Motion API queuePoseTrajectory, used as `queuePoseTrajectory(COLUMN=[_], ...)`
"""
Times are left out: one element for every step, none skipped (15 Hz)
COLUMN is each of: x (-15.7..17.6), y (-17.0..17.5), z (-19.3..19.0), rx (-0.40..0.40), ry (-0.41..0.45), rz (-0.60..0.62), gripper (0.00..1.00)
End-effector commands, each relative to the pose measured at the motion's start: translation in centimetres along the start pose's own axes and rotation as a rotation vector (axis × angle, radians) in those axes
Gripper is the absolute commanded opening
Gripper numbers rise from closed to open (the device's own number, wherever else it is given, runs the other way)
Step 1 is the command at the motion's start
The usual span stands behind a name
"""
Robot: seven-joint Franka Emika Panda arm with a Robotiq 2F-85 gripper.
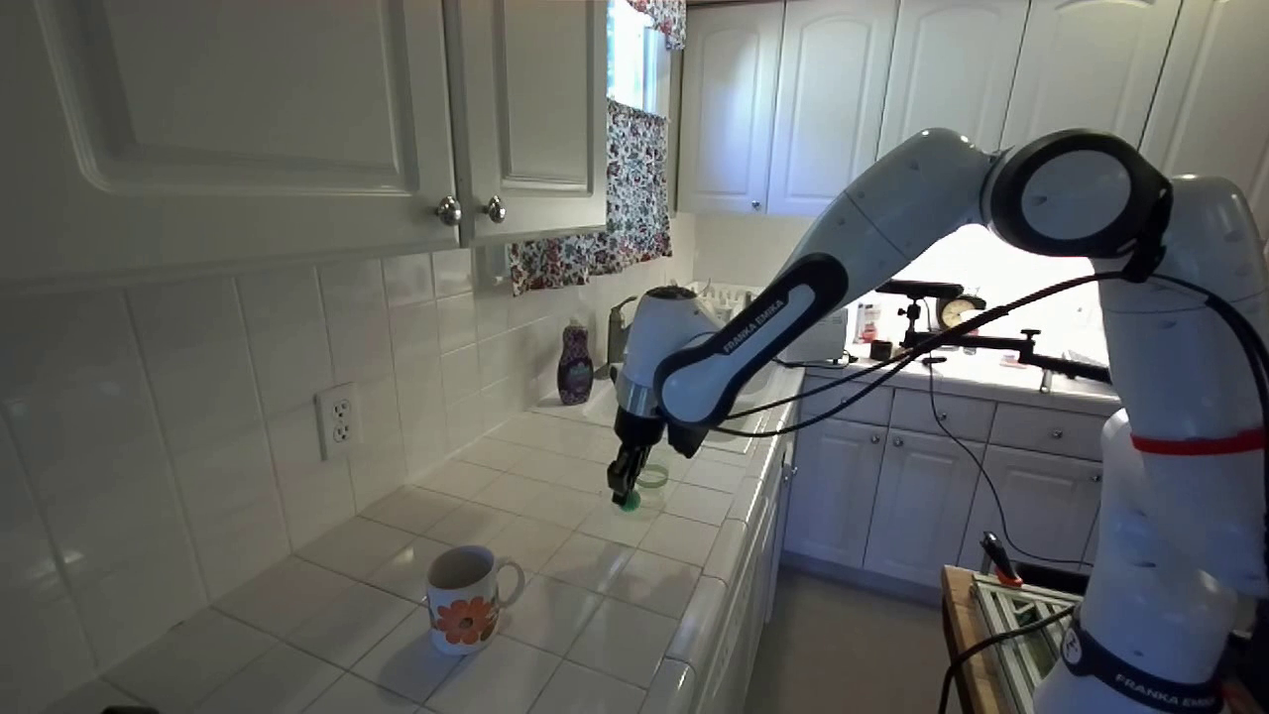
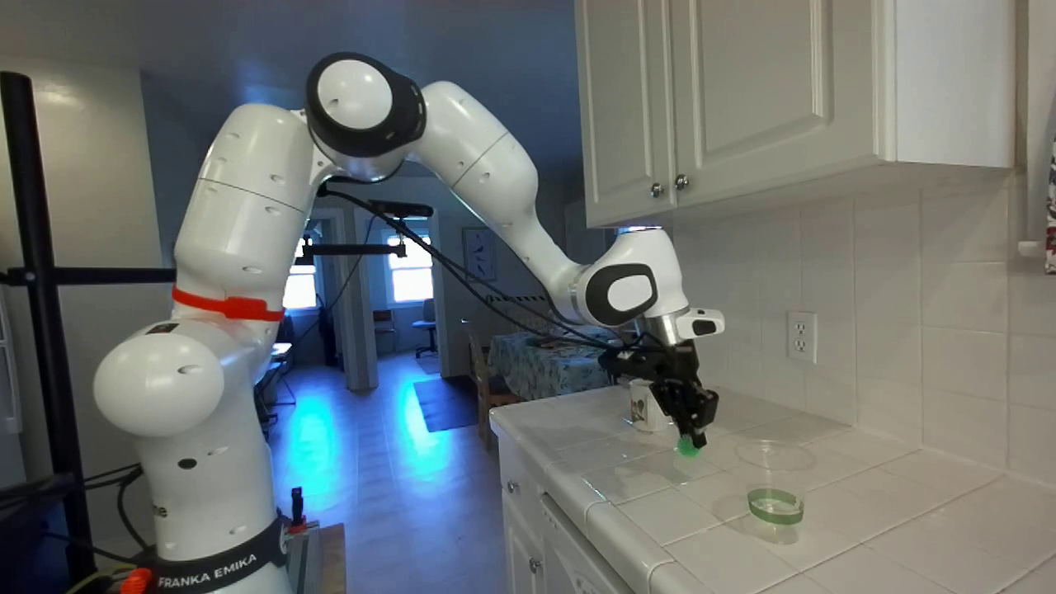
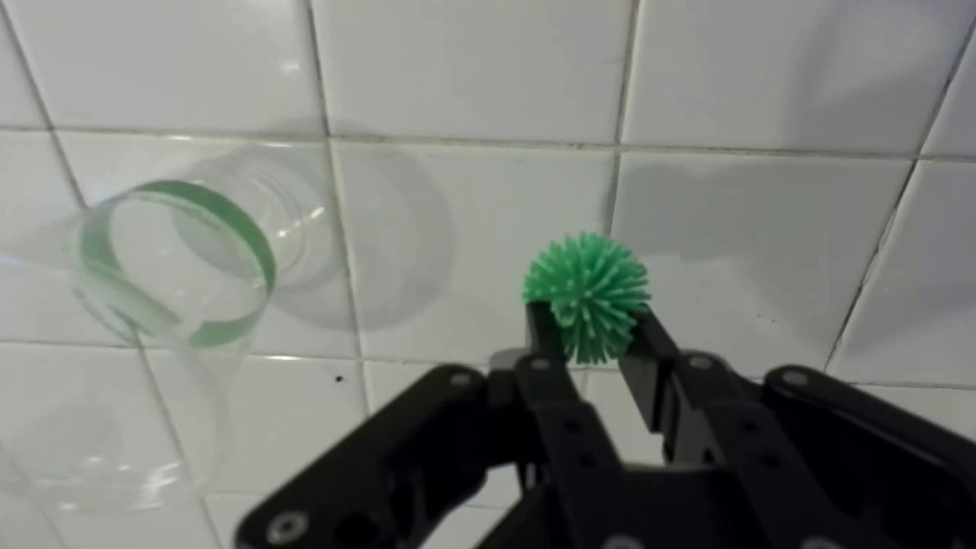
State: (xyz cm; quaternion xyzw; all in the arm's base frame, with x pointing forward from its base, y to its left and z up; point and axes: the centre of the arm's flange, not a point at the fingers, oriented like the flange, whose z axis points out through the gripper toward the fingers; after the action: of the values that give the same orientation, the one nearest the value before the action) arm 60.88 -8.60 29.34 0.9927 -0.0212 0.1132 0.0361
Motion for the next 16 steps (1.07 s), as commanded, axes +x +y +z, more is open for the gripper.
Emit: queuePoseTrajectory(x=[-3.6,-4.0,-4.5,-4.8,-5.1,-5.2,-5.3,-5.4,-5.2,-4.9,-4.5,-4.2,-3.8,-3.5,-3.3,-3.0], y=[2.5,3.4,4.2,5.0,5.8,6.6,7.4,8.1,8.8,9.3,9.8,10.1,10.2,10.4,10.4,10.6], z=[-5.0,-5.8,-7.0,-7.8,-8.6,-9.2,-9.8,-10.5,-10.7,-11.0,-10.8,-10.8,-10.7,-10.4,-10.3,-10.1], rx=[-0.019,-0.020,-0.026,-0.026,-0.027,-0.026,-0.025,-0.029,-0.028,-0.028,-0.029,-0.028,-0.024,-0.017,-0.012,-0.008], ry=[0.021,0.029,0.038,0.049,0.060,0.072,0.084,0.095,0.107,0.114,0.121,0.127,0.129,0.134,0.138,0.145], rz=[0.059,0.077,0.102,0.125,0.147,0.171,0.187,0.210,0.224,0.237,0.248,0.255,0.262,0.270,0.277,0.286], gripper=[0.06,0.06,0.06,0.06,0.06,0.06,0.06,0.06,0.06,0.06,0.06,0.06,0.06,0.06,0.06,0.06])
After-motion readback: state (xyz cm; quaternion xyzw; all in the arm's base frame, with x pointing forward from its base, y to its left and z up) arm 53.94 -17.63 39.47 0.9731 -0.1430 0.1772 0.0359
